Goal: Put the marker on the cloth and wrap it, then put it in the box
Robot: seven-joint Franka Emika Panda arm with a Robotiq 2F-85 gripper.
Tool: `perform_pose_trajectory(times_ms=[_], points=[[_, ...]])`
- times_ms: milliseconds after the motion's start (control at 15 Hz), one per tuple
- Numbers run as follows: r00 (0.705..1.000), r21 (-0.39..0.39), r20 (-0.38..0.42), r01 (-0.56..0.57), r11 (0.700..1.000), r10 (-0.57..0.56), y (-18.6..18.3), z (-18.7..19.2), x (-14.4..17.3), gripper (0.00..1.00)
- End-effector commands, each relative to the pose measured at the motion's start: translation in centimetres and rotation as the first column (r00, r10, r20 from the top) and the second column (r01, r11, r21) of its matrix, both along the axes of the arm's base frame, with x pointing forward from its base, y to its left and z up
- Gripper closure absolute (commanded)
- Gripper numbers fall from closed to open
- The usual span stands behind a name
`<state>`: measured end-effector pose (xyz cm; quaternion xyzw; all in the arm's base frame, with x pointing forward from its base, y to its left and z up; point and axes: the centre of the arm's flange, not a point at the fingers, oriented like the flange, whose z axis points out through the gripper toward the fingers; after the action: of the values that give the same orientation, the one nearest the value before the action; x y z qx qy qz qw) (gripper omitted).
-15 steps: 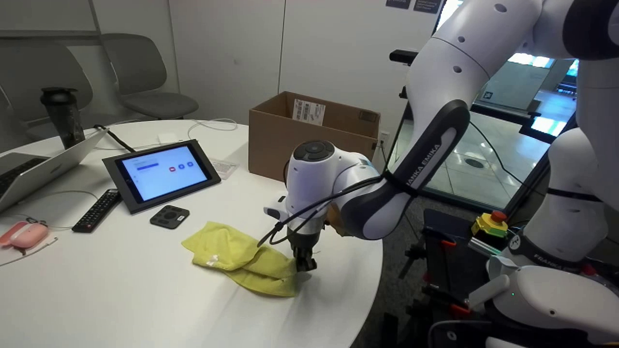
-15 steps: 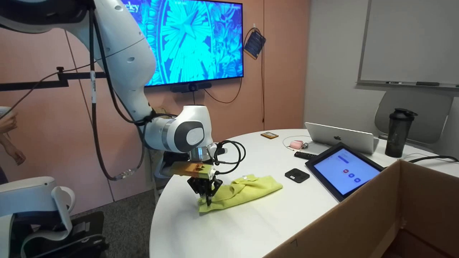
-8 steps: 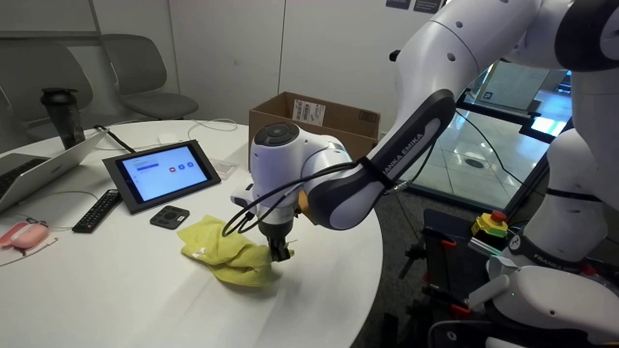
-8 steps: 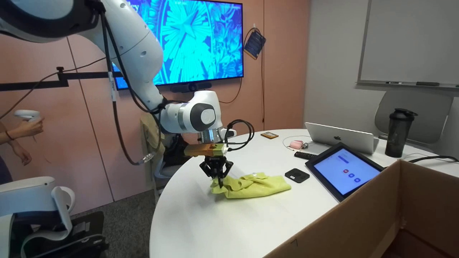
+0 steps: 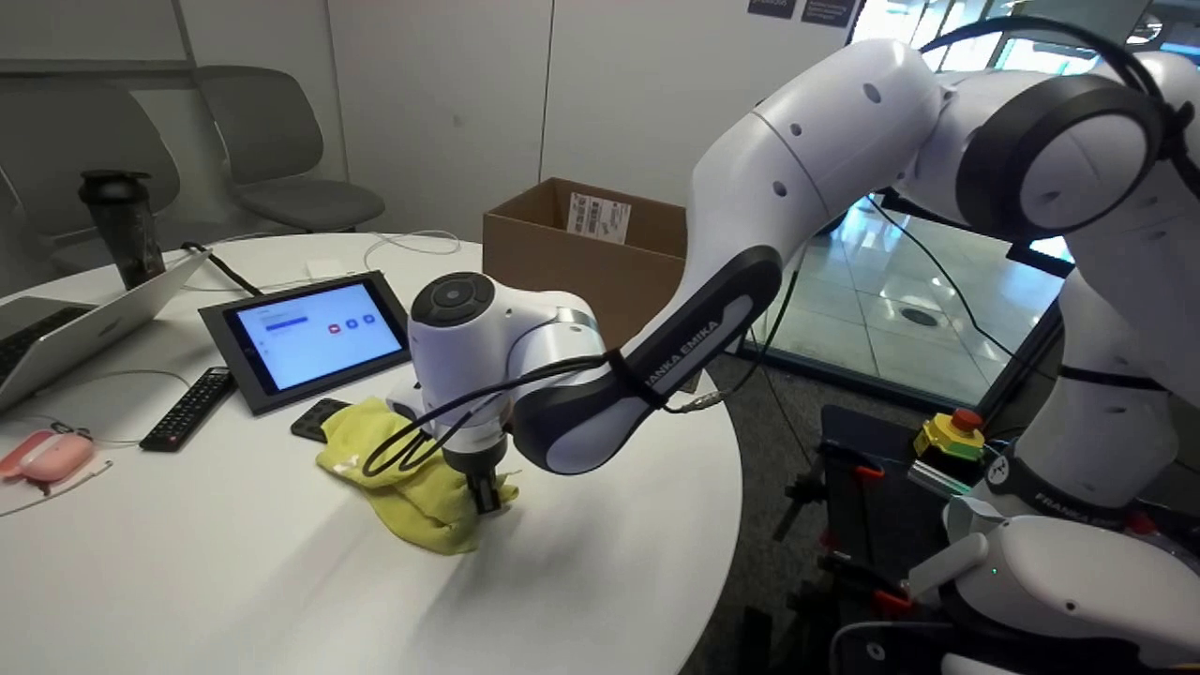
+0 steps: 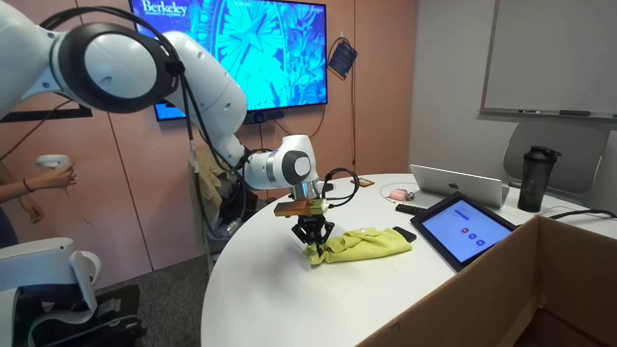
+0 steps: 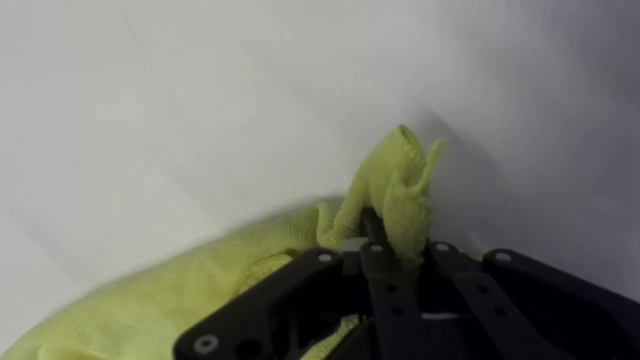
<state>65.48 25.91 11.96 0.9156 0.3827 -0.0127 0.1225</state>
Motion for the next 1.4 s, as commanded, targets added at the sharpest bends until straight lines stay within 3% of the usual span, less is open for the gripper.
perform_pose_trajectory(times_ms=[0, 333, 867, 1333], points=[[0.996, -0.021, 0.087, 0.029, 0.999, -0.027, 1.1, -0.6, 5.4, 0.93], [0.986, -0.031, 0.164, 0.039, 0.999, -0.034, -0.4, 4.1, 7.8, 0.93], [0.978, -0.047, 0.198, -0.052, 0.998, 0.061, -2.4, 11.5, 2.7, 0.93], [0.974, -0.028, 0.164, -0.156, 0.987, 0.159, -3.0, 14.8, -3.0, 0.93]])
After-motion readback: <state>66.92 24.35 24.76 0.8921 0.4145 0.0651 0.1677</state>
